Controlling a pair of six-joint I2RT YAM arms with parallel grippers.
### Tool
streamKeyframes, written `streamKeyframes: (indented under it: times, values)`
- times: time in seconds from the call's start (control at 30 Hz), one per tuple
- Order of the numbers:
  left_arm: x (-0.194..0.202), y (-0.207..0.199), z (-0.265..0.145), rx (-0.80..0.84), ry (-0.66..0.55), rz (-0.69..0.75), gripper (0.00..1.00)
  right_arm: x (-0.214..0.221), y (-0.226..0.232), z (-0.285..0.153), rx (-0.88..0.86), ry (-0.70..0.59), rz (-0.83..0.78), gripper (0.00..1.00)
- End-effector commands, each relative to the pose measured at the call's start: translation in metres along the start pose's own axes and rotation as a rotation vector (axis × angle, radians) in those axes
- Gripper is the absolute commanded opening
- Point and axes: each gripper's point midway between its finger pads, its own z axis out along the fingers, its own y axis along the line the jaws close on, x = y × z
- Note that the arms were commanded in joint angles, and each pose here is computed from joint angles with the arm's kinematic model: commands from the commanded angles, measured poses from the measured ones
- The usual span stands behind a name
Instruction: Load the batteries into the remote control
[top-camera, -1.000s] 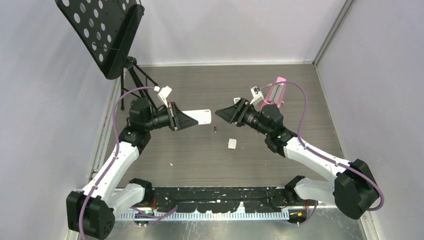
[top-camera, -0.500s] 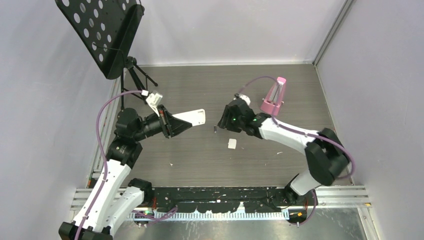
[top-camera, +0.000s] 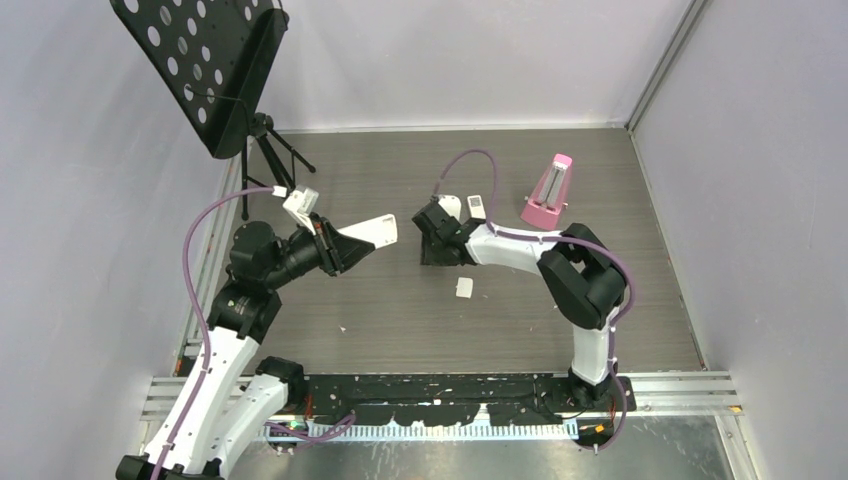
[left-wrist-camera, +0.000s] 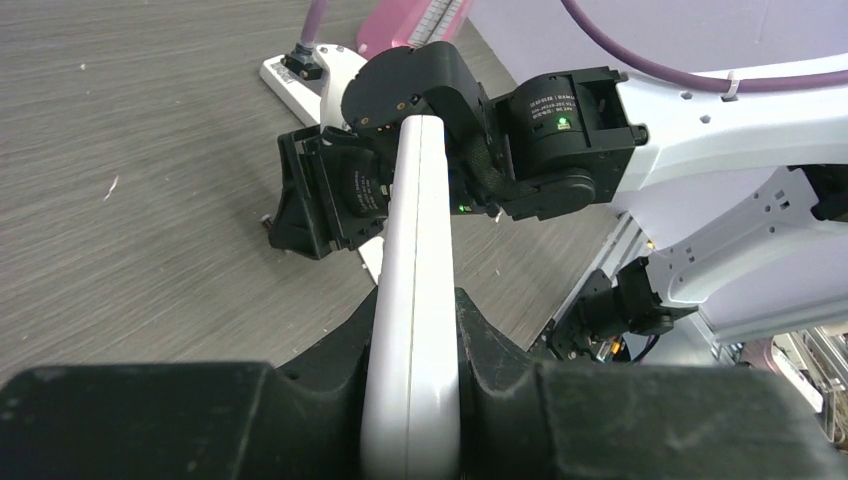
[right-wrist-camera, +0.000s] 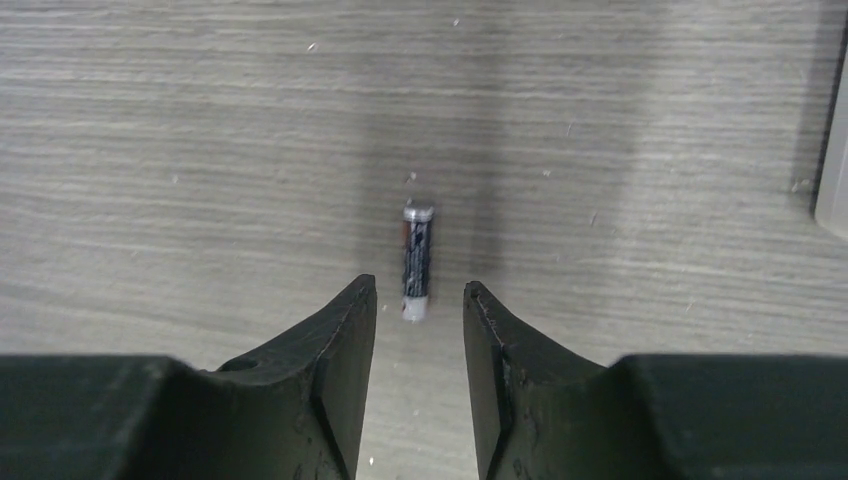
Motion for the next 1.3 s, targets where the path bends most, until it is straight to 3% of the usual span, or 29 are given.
streamKeyframes:
  times: [0.0,0.2,0.37,0.47,0.73,1.27]
  values:
    - [-0.014,0.0,-0.004,-0.032,-0.045,0.048,0.0,-0.024,0.004,0.007,0.048,-0.074,-0.037,0.41]
    - [-0.012,0.005,-0.004,-0.056,-0.038,0.056,0.0,-0.016,0.0,0.02,0.085,-0.043,-0.056,0.28]
    - [-0.011,0.008,-0.003,-0.069,-0.033,0.056,0.0,-0.01,-0.007,0.013,0.105,-0.009,-0.081,0.07]
    - [-0.01,0.012,-0.002,-0.081,-0.027,0.049,0.0,-0.015,-0.011,0.004,0.103,-0.036,-0.08,0.02]
    - [-0.007,0.018,0.006,-0.084,-0.022,0.002,0.0,-0.055,0.011,-0.041,-0.126,-0.295,-0.085,0.01]
    - [0.004,0.011,0.031,0.062,0.021,-0.123,0.0,-0.127,0.038,-0.219,-0.59,-0.811,-0.067,0.01]
